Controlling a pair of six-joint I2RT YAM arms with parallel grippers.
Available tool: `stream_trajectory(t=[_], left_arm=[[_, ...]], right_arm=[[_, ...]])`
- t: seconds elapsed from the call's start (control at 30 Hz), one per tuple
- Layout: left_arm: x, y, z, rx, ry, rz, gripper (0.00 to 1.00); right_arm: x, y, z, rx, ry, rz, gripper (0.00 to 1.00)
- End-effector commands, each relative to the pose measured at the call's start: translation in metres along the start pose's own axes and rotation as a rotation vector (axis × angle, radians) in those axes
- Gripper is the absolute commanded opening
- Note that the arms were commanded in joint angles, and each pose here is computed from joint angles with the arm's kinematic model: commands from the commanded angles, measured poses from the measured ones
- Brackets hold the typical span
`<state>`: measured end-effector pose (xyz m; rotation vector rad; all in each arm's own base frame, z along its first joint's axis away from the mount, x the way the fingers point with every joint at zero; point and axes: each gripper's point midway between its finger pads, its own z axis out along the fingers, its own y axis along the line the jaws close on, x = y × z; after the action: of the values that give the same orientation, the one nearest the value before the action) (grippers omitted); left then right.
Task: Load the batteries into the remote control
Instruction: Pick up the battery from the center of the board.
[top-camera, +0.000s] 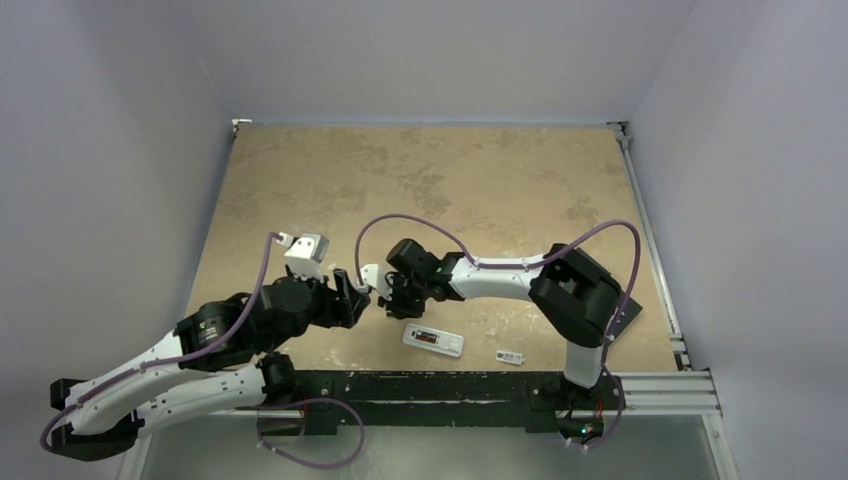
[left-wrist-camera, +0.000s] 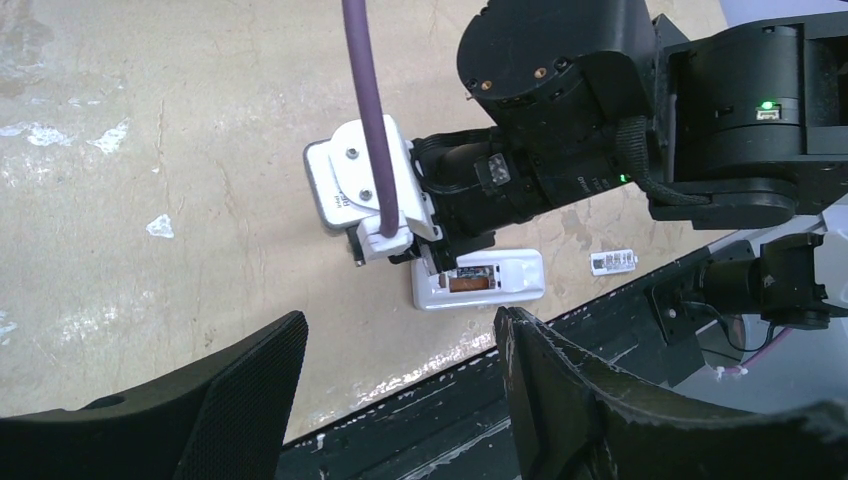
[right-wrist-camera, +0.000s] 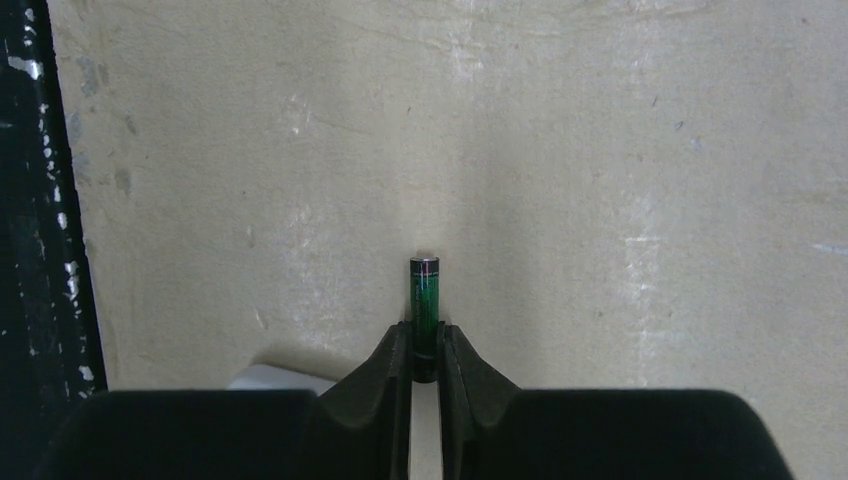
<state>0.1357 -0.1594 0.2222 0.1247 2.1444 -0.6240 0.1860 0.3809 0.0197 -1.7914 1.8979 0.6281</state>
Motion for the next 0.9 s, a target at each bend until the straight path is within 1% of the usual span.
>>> stream_trajectory(t=[0.0,0.23,0.37,0.53,0.63,0.87], left_arm=[[-0.003,-0.003,0.003,0.008,-0.014,-0.003,0.69],[-0.002,-0.003,0.004,0.004,-0.011,-0.008,0.68],[-0.001,-0.003,0.005,0.000,-0.008,-0.010,0.68],[0.004,-0.003,0.011,-0.017,0.015,-0.004,0.68],[0.010,-0.006,0.016,-0.017,0.037,0.000,0.67],[0.029,-0.008,0.031,-0.017,0.083,-0.024,0.66]], right_arm=[[0.010,0.010,-0.017,-0.005,0.026,0.066,0.02],[-0.011,0.003,-0.042,0.072,-0.039,0.111,0.00],[-0.015,0.003,-0.059,0.106,-0.052,0.133,0.00],[-0.011,0.007,-0.079,0.137,-0.048,0.164,0.00],[-0.010,0.011,-0.092,0.153,-0.071,0.188,0.01],[0.008,0.023,-0.113,0.183,-0.083,0.261,0.00]])
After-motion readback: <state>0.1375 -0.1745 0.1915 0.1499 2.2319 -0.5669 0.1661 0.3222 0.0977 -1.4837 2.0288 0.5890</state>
